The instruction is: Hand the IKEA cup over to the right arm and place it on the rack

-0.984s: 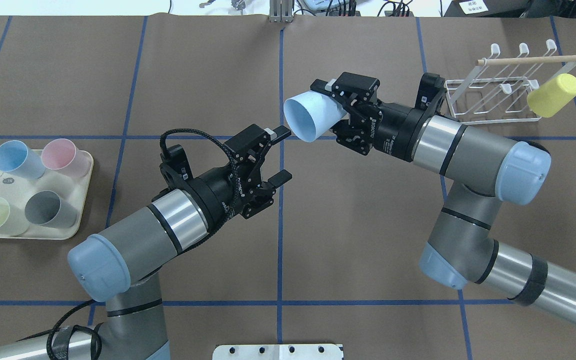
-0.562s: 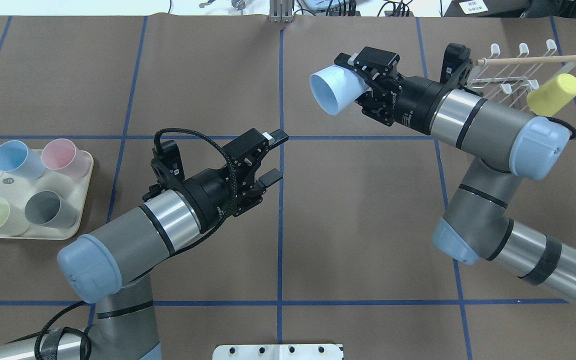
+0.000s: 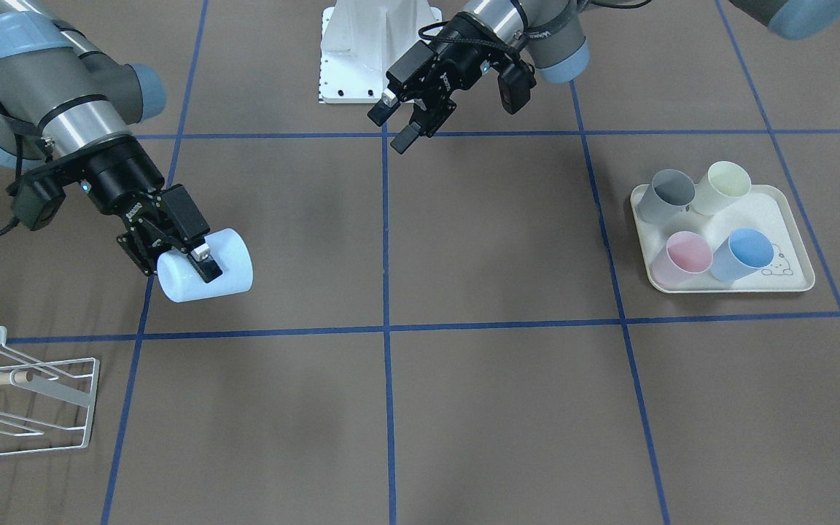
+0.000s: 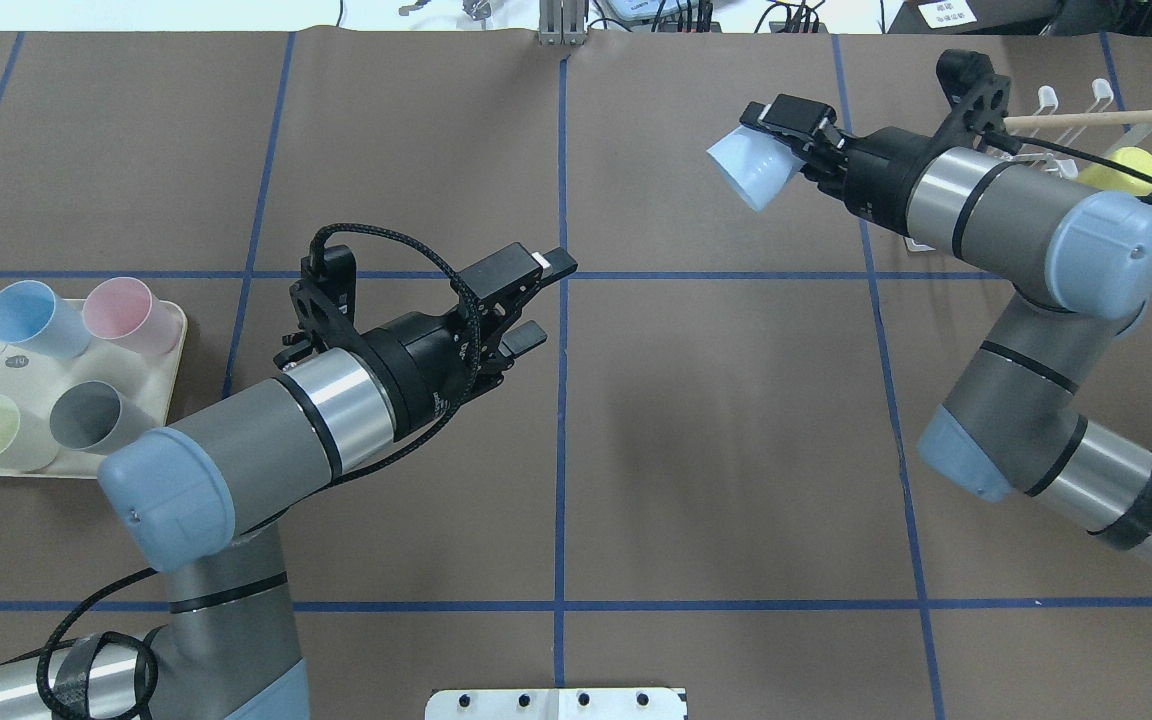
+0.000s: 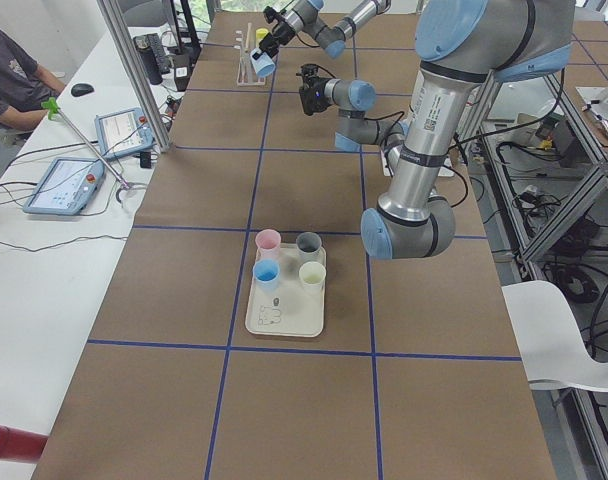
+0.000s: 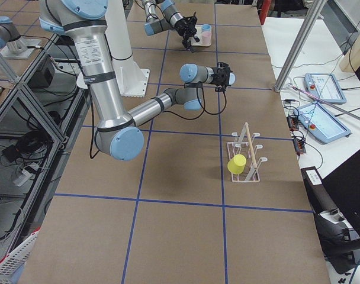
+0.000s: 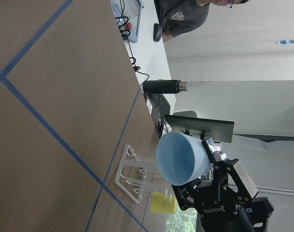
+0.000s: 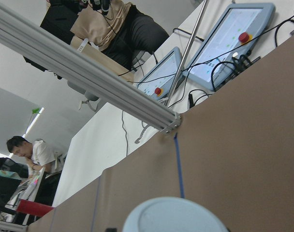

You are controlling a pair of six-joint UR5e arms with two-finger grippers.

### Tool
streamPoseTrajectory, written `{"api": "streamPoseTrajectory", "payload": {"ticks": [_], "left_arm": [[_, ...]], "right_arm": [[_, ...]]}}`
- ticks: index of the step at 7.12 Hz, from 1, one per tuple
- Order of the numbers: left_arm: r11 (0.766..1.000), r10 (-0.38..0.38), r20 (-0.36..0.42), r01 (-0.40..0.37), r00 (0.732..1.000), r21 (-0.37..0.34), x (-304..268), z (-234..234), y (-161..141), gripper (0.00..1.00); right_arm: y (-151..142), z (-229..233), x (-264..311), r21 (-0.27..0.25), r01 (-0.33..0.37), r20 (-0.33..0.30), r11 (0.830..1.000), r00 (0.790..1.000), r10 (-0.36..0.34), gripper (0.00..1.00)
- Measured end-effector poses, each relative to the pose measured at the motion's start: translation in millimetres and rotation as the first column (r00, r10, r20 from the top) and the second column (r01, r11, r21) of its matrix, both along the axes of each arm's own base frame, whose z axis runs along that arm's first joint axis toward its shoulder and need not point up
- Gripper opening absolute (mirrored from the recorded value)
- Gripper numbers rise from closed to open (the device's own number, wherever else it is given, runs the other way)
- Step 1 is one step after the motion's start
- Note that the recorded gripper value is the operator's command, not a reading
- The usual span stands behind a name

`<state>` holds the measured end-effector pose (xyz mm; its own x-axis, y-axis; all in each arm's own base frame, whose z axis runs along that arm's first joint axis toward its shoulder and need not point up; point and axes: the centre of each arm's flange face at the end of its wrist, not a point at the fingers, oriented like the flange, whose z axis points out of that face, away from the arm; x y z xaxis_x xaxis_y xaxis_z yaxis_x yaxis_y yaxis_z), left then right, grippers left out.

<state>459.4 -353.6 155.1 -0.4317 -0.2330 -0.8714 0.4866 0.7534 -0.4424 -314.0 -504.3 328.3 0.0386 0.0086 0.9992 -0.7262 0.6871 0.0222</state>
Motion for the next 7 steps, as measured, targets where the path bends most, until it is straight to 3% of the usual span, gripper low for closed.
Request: {"api": "streamPoseTrajectory", "payload": {"ticks": [1, 3, 5, 7], "left_arm": [[1.0, 0.01, 0.07, -0.008, 0.997, -0.019, -1.2, 2.9, -13.6, 1.0], [0.998, 0.047, 0.165, -0.039, 0.985, -0.053, -18.7, 3.5, -41.1, 1.0], [0.993, 0.094, 0.23, -0.074, 0.969, -0.095, -53.0, 3.8, -68.7, 1.0], [0.985, 0.134, 0.304, -0.094, 0.943, -0.142, -92.8, 2.4, -91.7, 1.0]], "right_arm": [[1.0, 31.8, 19.7, 0.026, -0.012, -0.114, 1.0, 0.993, 0.015, 0.0], [4.2, 78.9, 56.1, 0.074, -0.021, -0.292, 0.997, 0.956, 0.042, 0.0], [1.1, 84.9, 100.7, 0.092, -0.032, -0.373, 0.995, 0.925, 0.065, 0.0], [0.2, 52.9, 146.1, 0.059, -0.028, -0.394, 0.998, 0.918, 0.049, 0.0]]}}
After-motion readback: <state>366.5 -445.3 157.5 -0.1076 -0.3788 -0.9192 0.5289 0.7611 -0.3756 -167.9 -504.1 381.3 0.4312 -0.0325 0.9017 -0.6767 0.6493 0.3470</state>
